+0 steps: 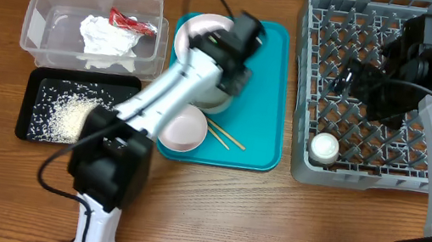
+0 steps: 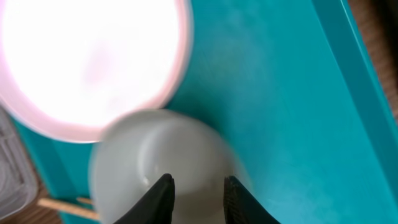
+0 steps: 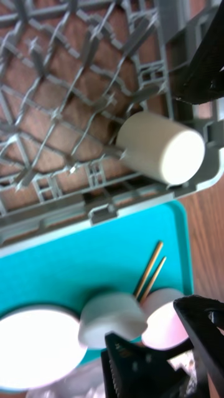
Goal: Sort waste into correct bins and load items into the dishwasher
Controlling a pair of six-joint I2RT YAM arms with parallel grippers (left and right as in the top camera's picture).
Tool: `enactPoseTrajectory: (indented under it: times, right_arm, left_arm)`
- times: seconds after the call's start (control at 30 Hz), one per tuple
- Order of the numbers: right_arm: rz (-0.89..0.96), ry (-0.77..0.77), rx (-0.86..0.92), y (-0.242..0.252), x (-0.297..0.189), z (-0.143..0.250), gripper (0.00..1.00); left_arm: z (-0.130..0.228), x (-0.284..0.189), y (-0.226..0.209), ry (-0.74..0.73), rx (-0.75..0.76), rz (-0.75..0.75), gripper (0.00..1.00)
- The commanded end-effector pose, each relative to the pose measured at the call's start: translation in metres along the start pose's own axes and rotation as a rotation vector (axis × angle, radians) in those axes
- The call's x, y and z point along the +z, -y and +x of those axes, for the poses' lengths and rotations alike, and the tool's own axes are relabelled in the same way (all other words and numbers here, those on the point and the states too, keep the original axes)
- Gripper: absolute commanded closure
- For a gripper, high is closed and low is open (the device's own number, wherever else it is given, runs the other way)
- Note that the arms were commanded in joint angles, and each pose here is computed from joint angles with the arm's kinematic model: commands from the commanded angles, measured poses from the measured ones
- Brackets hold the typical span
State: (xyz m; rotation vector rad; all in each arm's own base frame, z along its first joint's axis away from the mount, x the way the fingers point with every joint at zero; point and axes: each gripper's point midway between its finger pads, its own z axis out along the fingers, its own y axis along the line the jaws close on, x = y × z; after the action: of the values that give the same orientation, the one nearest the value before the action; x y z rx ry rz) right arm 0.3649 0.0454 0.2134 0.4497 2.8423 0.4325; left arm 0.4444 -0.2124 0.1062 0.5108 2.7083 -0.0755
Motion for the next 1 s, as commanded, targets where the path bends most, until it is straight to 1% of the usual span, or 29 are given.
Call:
enactPoseTrajectory:
  times: [0.0, 0.13, 0.27, 0.37, 0.43, 0.53, 0.6, 0.73, 0.87, 0.97]
  right_arm:
    - [-0.08, 0.032, -0.03, -0.02, -0.012, -0.001, 0.0]
    - [-0.123, 0.038, -0.083, -0.042, -0.006, -0.001, 0.0]
    - [-0.155, 0.033, -0.139, -0.073, 0.009, 0.004, 0.01]
    - [-0.177, 0.017, -0.18, -0.1, 0.026, 0.01, 0.08]
    - [-0.184, 0.002, -0.2, -0.116, 0.041, 0.016, 0.11]
    - [-0.137, -0.005, -0.214, -0.131, 0.068, 0.023, 0.16]
    - [-0.084, -0.005, -0.214, -0.136, 0.089, 0.027, 0.18]
    - [-0.019, -0.051, -0.217, -0.141, 0.129, 0.04, 0.23]
    - [0.026, -0.118, -0.2, -0.137, 0.17, 0.052, 0.3]
    - [0.05, -0.16, -0.178, -0.131, 0.193, 0.058, 0.4]
  left_arm:
    - [-0.025, -0.042, -0.008, 0.071, -0.127, 0.188, 0.7]
    - [-0.032, -0.073, -0.024, 0.104, -0.193, 0.316, 0.69]
    - [-0.038, -0.103, -0.043, 0.165, -0.238, 0.37, 0.68]
    - [-0.039, -0.123, -0.063, 0.208, -0.267, 0.348, 0.66]
    - [-0.038, -0.131, -0.079, 0.227, -0.289, 0.314, 0.62]
    - [-0.03, -0.134, -0.107, 0.227, -0.337, 0.25, 0.58]
    - [-0.024, -0.135, -0.119, 0.216, -0.366, 0.235, 0.54]
    - [-0.011, -0.135, -0.146, 0.194, -0.42, 0.198, 0.56]
    - [-0.006, -0.141, -0.171, 0.217, -0.443, 0.169, 0.57]
    - [-0.002, -0.153, -0.188, 0.244, -0.47, 0.145, 0.57]
